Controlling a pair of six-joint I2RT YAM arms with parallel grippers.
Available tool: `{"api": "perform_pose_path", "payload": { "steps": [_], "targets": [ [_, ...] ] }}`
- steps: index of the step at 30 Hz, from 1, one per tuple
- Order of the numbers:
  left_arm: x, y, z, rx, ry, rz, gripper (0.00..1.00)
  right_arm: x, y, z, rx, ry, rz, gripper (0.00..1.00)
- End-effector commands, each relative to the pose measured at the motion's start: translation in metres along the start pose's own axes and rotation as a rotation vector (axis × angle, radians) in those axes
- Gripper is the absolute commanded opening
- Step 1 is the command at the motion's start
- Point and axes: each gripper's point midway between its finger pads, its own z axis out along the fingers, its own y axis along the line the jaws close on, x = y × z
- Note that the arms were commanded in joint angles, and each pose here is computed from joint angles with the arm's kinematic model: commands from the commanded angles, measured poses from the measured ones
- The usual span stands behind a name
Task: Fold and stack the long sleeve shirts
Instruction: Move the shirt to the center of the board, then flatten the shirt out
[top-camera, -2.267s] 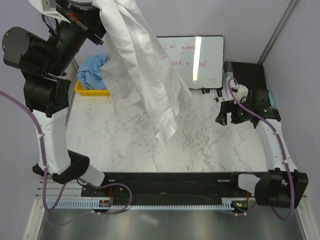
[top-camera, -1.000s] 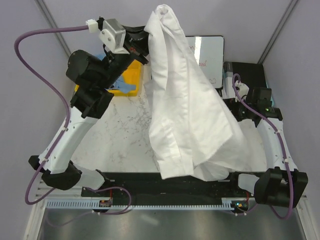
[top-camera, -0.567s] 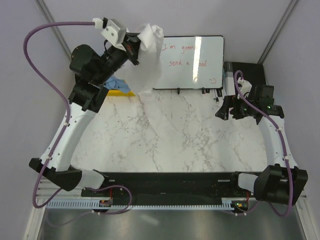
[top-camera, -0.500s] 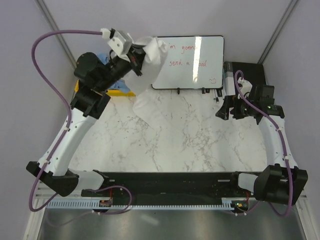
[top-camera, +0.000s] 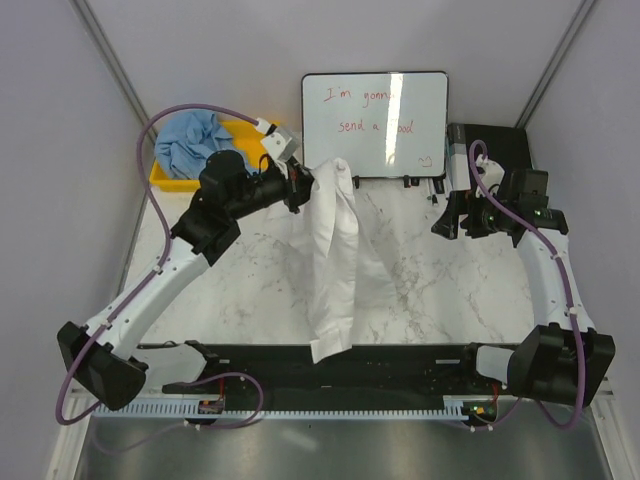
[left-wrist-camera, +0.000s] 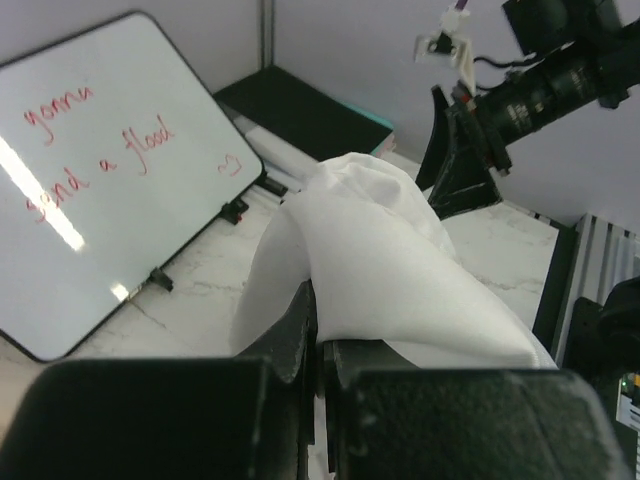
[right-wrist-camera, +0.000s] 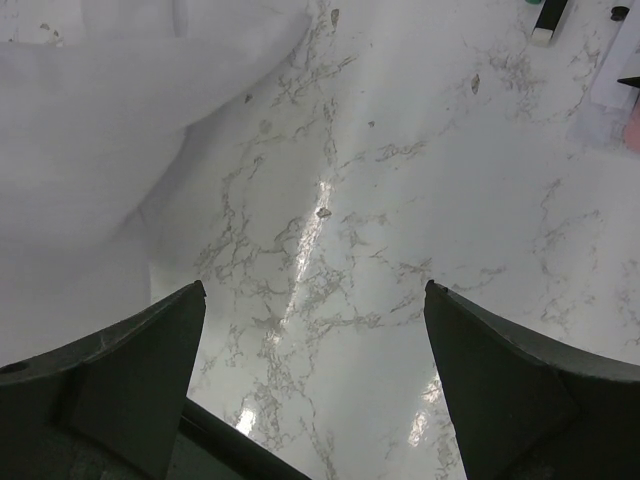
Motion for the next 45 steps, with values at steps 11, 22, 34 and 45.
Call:
{"api": "perform_pose_path", "payload": {
  "steps": [11,22,34,45],
  "targets": [
    [0.173,0.094,-0.104,-0.259,0.494,-0.013,0.99,-0.004,0.009,-0.008,-0.054,0.011,-0.09,0.98],
    [0.211,0.116,-0.168,-0.366,0.386,-0.597,0.91,-0.045,0.13,0.061,-0.209,0.062,-0.439,0.98],
    [0.21,0.128,-0.193,-0.509,0.297,-0.667,0.98,0.004,0.271,0.145,-0.348,0.294,-0.713,0.98],
    [0.206,0.132,-0.172,-0.374,0.286,-0.562,0.78,-0.01,0.241,0.105,-0.243,0.302,-0.798,0.16]
  ]
}}
